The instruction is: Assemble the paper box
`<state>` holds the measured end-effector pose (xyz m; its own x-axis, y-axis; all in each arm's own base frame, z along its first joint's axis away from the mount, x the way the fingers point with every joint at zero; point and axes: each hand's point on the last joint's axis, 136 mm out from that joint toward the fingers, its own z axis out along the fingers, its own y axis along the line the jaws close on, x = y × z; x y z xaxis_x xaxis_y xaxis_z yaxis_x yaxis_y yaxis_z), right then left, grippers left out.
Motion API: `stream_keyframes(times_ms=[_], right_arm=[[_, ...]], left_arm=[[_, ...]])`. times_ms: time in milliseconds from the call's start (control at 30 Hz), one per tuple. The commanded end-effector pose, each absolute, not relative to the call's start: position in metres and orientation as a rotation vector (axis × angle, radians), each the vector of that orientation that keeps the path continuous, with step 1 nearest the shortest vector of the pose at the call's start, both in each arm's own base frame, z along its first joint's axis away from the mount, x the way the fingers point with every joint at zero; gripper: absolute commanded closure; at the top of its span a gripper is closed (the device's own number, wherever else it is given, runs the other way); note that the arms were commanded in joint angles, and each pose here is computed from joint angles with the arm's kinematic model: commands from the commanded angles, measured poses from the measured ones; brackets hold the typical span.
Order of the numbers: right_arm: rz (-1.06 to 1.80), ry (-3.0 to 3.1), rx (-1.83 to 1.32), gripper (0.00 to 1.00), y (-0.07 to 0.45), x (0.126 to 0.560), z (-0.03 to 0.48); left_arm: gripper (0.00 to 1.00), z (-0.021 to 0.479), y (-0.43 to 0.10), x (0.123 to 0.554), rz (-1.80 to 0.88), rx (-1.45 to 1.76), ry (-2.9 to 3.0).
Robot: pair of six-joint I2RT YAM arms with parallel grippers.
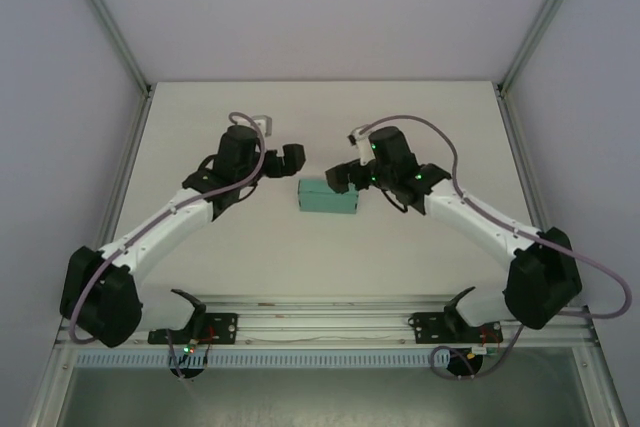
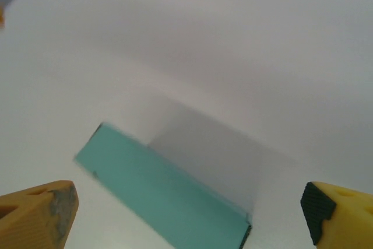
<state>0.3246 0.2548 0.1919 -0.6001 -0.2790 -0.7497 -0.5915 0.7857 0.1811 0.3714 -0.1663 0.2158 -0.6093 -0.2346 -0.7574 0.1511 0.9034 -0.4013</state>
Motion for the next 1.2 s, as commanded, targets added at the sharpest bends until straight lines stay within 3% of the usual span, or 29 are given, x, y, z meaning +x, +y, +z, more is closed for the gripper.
stream_keyframes(times_ms=[0,267,500,600,667,733,1000,1167], right_arm=[[0.545,2.120,-1.241,0.00,0.270,0.288,0.174],[0.421,2.071,-1.762,0.01,0.271,0.287,0.140],[0.177,2.158,-1.853,0.09,0.276,0.317,0.108],[0.150,2.208,-1.906,0.20,0.277,0.321,0.096],[0.109,2.230,-1.932,0.33,0.279,0.324,0.087],[0.070,2.223,-1.945,0.52,0.282,0.327,0.079],[-0.304,2.068,-1.808,0.59,0.289,0.369,0.094],[-0.645,1.833,-1.770,0.56,0.289,0.400,0.105]], left_arm=[[0.00,0.200,-0.124,0.361,-0.330,-0.139,2.205],[0.00,0.159,-0.094,0.327,-0.264,-0.248,2.261],[0.00,0.147,-0.072,0.306,-0.183,-0.312,2.268],[0.00,0.149,-0.069,0.303,-0.180,-0.322,2.252],[0.00,0.149,-0.067,0.301,-0.172,-0.328,2.250],[0.00,0.150,-0.066,0.300,-0.169,-0.328,2.246],[0.00,0.149,-0.062,0.297,-0.149,-0.336,2.247],[0.00,0.152,-0.058,0.296,-0.133,-0.349,2.230]])
